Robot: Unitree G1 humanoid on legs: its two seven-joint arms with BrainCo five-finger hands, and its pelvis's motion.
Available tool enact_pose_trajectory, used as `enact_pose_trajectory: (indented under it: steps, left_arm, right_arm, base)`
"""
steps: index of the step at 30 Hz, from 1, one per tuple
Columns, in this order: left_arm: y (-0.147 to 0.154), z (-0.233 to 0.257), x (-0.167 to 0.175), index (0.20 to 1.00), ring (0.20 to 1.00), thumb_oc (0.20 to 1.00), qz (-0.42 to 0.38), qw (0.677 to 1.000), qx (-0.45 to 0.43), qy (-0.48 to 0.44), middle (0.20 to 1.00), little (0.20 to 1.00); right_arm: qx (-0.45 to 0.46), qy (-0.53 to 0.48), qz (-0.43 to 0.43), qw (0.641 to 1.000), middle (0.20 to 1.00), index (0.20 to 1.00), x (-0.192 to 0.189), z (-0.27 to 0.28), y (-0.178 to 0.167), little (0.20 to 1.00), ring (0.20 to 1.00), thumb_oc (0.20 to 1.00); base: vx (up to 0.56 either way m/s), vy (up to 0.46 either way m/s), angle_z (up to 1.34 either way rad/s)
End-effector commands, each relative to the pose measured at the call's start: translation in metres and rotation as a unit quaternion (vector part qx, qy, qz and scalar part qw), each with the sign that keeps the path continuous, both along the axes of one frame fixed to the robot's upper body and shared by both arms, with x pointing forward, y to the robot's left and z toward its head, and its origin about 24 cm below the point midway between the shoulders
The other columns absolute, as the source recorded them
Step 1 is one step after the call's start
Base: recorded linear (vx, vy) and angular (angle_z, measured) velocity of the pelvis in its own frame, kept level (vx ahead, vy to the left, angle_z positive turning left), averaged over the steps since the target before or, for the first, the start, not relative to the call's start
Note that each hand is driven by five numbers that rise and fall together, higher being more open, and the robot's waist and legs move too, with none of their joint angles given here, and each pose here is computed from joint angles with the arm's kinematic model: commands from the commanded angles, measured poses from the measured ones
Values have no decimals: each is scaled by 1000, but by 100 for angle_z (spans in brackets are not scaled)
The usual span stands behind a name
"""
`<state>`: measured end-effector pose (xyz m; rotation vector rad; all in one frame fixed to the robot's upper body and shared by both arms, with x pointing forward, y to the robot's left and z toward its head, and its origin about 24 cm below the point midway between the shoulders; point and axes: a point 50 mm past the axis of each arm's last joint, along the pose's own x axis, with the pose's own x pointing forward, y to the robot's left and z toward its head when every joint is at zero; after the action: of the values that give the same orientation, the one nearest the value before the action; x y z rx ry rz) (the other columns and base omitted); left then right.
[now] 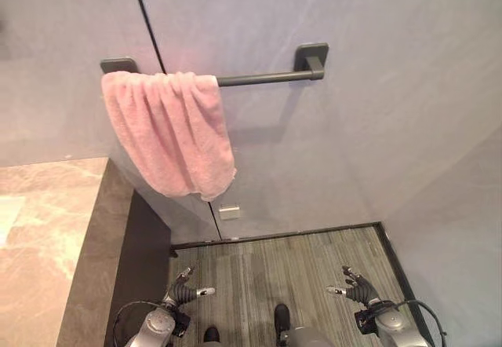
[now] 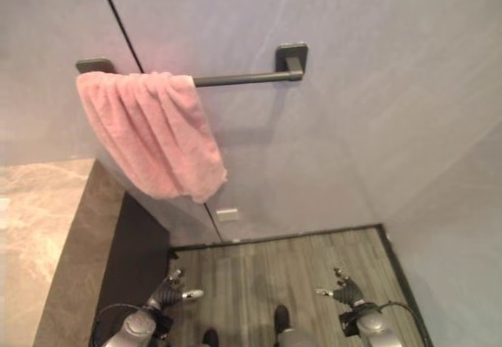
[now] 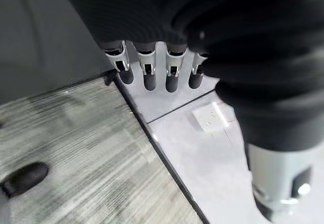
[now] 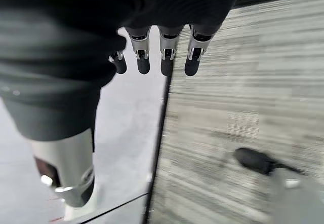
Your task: Put brush and paste in cup on sink, flatten towel.
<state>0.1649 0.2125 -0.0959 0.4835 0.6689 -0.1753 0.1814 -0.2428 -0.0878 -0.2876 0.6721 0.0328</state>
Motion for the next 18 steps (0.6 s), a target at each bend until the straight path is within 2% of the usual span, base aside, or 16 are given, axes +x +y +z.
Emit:
enact_pose_trajectory:
  steps: [1,2,3,5,7,8,9,10,14,18]
  left_arm:
    - [17,48,21,1000,1000,1000,-110,990,42,-81,1000,1000]
    - [21,64,27,1000,1000,1000,-137,984,46,-104,1000,1000]
    - [27,107,42,1000,1000,1000,-176,970,35,-165,1000,1000]
    - [31,117,43,1000,1000,1000,-168,969,30,-179,1000,1000]
    - [36,167,59,1000,1000,1000,-150,949,-3,-277,1000,1000]
    - [36,167,58,1000,1000,1000,-150,949,-3,-277,1000,1000]
    - [40,193,67,1000,1000,1000,-124,931,-20,-341,1000,1000]
    - [40,193,67,1000,1000,1000,-123,931,-20,-342,1000,1000]
    - [56,248,73,1000,1000,1000,-74,889,-24,-451,1000,1000]
    - [66,254,79,1000,1000,1000,-43,886,-25,-462,1000,1000]
  right_arm:
    - [5,-97,7,995,1000,1000,31,36,-3,1000,1000,1000]
    - [-1,-113,14,993,1000,1000,37,43,-6,1000,1000,1000]
    - [-15,-151,47,987,1000,1000,52,64,-7,1000,1000,1000]
    - [-15,-156,60,986,1000,1000,55,68,-3,1000,1000,1000]
    - [-68,-212,143,964,1000,1000,75,102,6,1000,1000,1000]
    - [-68,-212,143,964,1000,1000,75,102,6,1000,1000,1000]
    - [-91,-251,170,949,1000,1000,89,124,11,1000,1000,1000]
    - [-91,-252,171,948,1000,1000,90,124,12,1000,1000,1000]
    - [-85,-303,183,931,1000,1000,121,156,31,1000,1000,1000]
    - [-74,-319,199,924,1000,1000,135,170,48,1000,1000,1000]
  base:
    - [37,1,6]
    - [18,14,10]
    - [-8,17,13]
    - [6,14,10]
    - [55,23,5]
    - [57,30,4]
    - [14,18,5]
    - [19,33,4]
    - [3,26,3]
    - [-2,16,0]
